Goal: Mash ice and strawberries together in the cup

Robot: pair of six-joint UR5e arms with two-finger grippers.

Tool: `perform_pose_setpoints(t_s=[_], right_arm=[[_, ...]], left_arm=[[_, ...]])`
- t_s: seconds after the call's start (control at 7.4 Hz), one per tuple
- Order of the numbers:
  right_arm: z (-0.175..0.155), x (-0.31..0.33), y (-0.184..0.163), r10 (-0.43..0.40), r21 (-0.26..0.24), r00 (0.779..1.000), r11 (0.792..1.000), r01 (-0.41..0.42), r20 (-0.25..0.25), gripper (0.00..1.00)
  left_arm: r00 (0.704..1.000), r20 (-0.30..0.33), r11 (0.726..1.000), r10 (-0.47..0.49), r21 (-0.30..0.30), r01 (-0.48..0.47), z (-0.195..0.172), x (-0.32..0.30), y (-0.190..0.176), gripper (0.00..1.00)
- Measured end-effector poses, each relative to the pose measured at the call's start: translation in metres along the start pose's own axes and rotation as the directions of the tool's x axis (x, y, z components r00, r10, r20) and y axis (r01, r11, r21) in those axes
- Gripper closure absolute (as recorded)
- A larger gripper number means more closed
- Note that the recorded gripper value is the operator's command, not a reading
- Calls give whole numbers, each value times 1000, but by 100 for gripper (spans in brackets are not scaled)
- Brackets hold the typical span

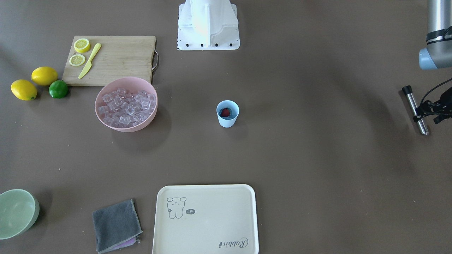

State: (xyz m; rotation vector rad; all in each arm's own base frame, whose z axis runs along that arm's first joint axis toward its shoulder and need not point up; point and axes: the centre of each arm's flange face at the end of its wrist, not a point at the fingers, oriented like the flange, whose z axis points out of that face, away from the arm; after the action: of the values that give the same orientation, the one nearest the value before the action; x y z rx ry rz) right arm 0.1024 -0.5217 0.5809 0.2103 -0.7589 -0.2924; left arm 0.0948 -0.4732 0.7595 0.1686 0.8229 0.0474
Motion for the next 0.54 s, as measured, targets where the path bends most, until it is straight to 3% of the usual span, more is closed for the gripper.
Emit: perform_pose_setpoints(t_s=[0.27,0.54], right_arm=[[2,1,1,4,-4,1000,1000,-4,3,0],[3,2,5,9,-5,1000,1000,-9,5,0]], left_arm=[[1000,-2,1000,17,-4,-17,5,6,3,98],[999,-11,999,35,-3,-35,6,18,-3,100]])
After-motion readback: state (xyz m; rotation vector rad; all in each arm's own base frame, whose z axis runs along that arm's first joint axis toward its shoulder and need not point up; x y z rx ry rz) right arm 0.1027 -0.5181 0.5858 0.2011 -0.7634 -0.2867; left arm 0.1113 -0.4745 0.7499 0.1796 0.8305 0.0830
